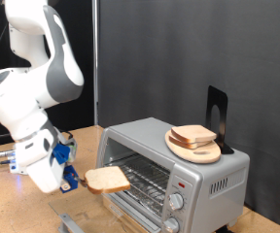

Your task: Make a piece of toast with the oven

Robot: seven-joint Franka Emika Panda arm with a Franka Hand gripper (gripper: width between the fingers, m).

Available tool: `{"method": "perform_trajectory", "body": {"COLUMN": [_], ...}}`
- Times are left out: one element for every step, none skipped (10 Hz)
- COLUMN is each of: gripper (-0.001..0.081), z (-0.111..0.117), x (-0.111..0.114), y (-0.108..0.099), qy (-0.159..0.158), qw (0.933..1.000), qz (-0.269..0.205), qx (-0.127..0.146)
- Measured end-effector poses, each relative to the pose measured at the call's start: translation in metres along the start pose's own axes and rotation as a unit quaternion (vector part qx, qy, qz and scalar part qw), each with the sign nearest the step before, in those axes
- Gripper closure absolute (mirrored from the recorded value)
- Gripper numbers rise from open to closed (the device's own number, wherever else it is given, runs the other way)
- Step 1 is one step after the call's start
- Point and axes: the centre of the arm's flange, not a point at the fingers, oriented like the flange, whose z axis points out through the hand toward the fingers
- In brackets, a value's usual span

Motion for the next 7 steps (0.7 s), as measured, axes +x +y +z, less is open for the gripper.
{"method": "perform_trajectory", "body": {"gripper": [0.0537,0.0537,0.0537,0.0537,0.0537,0.0537,0.0537], "z": [0.006,0.01,0.015,0.019,0.023,0.025,0.026], "x": [-0.003,-0.006,-0.009,-0.011,-0.011,-0.01,-0.008], "y": [-0.009,-0.018,-0.027,-0.036,-0.046,-0.054,-0.061], "qy": [-0.003,-0.004,-0.005,-0.008,-0.01,-0.009,-0.007], "qw": [1.0,0.9998,0.9997,0.9996,0.9996,0.9996,0.9997], "qz": [-0.007,-0.013,-0.017,-0.014,-0.01,-0.006,-0.002], "qx": [-0.006,-0.013,-0.019,-0.024,-0.026,-0.025,-0.024]}}
